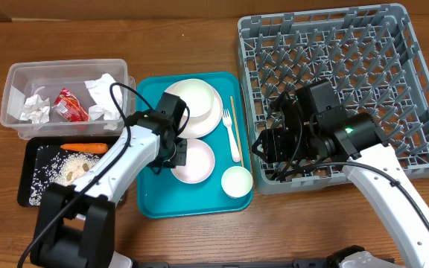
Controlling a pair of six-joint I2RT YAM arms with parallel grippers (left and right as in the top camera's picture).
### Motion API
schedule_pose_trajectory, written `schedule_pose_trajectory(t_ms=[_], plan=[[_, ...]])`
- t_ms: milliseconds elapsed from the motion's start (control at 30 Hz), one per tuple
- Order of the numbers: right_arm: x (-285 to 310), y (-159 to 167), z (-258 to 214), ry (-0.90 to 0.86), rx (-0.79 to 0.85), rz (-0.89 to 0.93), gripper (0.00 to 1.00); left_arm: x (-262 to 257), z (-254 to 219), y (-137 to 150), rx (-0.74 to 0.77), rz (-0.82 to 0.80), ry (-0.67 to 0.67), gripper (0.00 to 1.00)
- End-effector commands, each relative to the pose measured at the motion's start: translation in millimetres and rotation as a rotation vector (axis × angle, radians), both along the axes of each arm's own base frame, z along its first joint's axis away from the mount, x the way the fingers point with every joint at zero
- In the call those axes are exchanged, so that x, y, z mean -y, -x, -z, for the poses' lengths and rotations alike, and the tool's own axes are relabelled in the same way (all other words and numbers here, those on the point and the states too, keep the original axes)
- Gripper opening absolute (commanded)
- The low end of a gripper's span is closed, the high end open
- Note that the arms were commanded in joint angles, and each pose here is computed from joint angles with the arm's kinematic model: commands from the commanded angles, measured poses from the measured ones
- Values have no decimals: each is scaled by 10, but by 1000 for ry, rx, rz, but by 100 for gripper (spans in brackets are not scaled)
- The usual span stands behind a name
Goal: Sort waste into correct bins and load items into the dishwasher
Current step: 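Lower the left gripper onto the rim of the small pink bowl, then grasp the pink bowl rim with the right gripper beside the left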
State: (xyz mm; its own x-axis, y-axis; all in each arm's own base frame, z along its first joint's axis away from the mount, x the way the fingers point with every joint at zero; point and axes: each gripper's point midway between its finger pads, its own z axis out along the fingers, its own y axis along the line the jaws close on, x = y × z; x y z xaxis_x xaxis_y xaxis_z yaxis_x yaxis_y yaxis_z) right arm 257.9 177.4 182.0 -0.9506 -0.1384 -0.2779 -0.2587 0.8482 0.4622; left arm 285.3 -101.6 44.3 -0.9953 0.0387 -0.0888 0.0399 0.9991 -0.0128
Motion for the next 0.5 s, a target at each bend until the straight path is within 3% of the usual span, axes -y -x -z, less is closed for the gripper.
schedule_pose_trajectory(t_ms=[0, 200, 467], plan=[[-23, -54, -43, 1, 37, -21, 57, 10, -398, -172, 112, -2, 17, 4], [-57, -100, -73, -10, 72, -44, 57, 88, -921, -172, 178, 11, 69, 4], [-257, 15, -89, -21, 83, -118, 58, 315, -1060, -39, 135, 66, 153, 4]])
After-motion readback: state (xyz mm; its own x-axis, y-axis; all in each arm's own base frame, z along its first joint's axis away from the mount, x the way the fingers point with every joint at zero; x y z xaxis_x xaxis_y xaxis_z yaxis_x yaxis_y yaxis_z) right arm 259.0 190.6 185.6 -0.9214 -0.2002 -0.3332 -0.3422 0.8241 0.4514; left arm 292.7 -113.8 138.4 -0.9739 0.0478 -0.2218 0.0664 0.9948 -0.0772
